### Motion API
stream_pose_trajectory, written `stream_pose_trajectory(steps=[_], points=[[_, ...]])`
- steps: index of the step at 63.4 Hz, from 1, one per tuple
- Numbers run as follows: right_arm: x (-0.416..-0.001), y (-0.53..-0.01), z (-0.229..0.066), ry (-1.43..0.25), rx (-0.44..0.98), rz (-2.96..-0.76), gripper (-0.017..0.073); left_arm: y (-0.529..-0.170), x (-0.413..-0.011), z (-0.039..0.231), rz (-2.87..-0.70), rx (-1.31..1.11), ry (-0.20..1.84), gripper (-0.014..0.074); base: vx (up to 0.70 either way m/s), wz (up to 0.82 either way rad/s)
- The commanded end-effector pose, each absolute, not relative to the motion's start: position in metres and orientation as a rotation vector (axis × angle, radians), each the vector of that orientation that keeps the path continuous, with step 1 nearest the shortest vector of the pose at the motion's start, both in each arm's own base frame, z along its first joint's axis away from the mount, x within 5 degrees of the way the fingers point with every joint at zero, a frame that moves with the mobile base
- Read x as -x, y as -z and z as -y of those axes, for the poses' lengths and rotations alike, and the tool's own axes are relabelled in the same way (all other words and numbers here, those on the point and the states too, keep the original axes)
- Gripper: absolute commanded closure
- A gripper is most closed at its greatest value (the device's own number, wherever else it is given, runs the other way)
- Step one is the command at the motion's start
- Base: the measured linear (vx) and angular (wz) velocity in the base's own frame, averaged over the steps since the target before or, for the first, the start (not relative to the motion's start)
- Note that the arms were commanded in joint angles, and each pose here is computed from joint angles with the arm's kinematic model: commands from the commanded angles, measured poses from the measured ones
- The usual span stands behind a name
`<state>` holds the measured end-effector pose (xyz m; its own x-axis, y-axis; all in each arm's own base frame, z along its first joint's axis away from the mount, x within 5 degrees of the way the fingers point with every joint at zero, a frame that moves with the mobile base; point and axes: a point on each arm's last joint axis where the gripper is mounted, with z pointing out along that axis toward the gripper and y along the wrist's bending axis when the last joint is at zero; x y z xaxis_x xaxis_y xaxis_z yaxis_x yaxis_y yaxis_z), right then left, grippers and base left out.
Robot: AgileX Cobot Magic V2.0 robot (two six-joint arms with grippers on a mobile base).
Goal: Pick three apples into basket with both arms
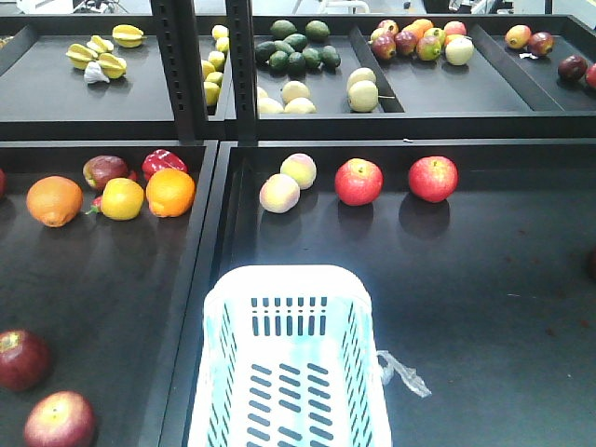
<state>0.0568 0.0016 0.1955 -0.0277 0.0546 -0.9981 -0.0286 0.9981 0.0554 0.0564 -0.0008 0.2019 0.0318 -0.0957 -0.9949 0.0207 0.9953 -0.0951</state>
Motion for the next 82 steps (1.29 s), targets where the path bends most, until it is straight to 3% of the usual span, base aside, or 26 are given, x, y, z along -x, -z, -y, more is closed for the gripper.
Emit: stream_pose_trajectory(steps=[1, 82], points=[[-0.0565, -0.1984, -0.0019, -0.061, -0.006, -1.522, 0.0568, -0.2016, -0.056, 0.0015, -1.472, 0.062, 0.109, 0.06, 0.07, -0.02], [-0.0565, -0.1984, -0.0019, -0.061, -0.006, -1.522, 0.0568, -0.2066, -0.0553, 0.0018, -1.436, 0.058, 0.113, 0.06, 0.01, 0.0]])
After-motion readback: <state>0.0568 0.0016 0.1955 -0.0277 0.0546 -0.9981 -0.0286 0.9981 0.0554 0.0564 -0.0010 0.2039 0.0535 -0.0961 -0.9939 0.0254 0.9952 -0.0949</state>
